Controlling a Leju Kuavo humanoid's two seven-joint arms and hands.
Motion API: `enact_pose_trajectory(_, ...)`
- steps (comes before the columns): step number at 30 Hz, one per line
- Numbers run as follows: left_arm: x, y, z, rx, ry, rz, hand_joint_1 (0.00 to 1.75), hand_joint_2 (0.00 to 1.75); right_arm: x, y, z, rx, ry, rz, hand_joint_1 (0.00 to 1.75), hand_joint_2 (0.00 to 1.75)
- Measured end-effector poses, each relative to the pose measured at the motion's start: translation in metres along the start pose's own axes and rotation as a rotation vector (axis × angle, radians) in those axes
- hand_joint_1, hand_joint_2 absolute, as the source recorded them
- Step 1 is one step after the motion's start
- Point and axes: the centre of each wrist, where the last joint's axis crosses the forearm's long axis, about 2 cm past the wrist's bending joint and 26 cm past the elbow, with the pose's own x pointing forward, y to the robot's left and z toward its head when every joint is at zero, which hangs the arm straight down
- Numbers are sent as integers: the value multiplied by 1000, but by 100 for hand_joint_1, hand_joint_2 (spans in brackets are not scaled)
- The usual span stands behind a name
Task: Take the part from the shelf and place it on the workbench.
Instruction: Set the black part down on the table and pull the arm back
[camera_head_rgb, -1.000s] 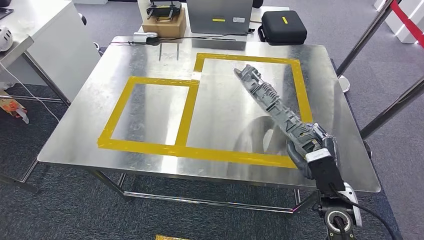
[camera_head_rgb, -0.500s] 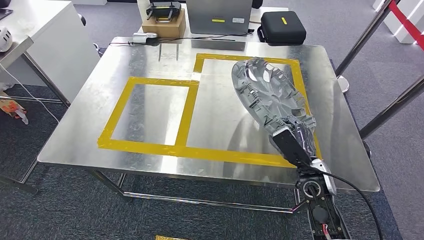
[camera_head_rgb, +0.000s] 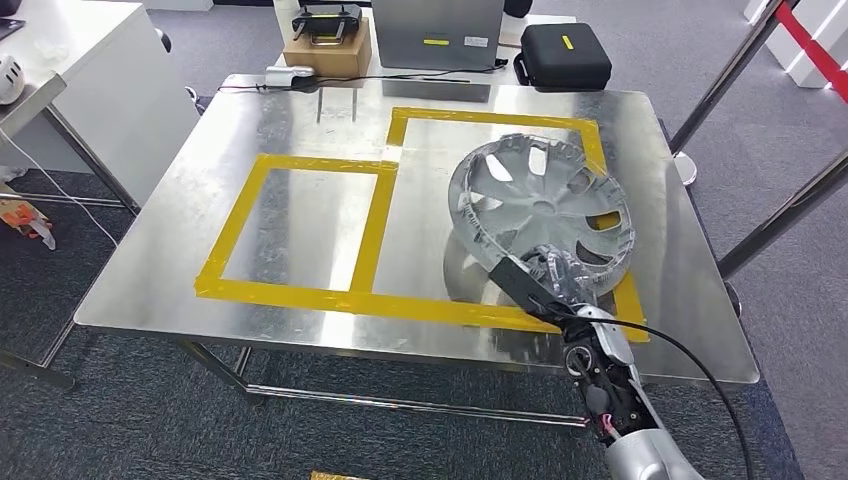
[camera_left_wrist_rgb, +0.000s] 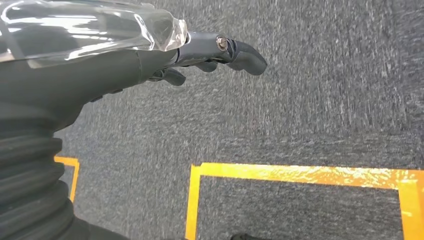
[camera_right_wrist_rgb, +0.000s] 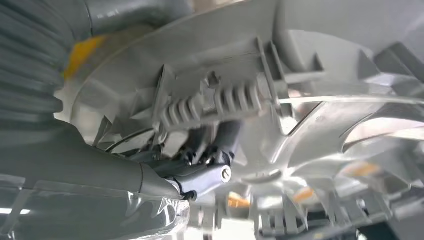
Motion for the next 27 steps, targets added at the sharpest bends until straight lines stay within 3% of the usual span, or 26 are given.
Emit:
enact_pose_trajectory(2, 0, 0, 0, 5, -1, -2, 0, 175, 2, 12, 3, 40, -6, 15, 0, 175)
enact_pose_trajectory(6, 0, 0, 0, 18, -6, -2, 0, 0, 7, 25, 5, 68, -29, 21, 0, 175)
enact_pose_trajectory(15, -1, 1, 0, 64, -55, 43, 0, 0, 2, 35, 13, -55, -97, -39, 0, 175)
enact_pose_trajectory(19, -2, 1, 1, 81, -56, 67, 0, 0, -3, 36, 22, -253, -175, -143, 0, 0)
enact_pose_trajectory(23, -4, 1, 1, 101, -72, 72, 0, 0, 7, 12, 36, -565, -247, -251, 0, 0)
enact_pose_trajectory(27, -5, 0, 2, 98, -70, 75, 0, 0, 27, -25, 75, -904, -395, -230, 0, 0)
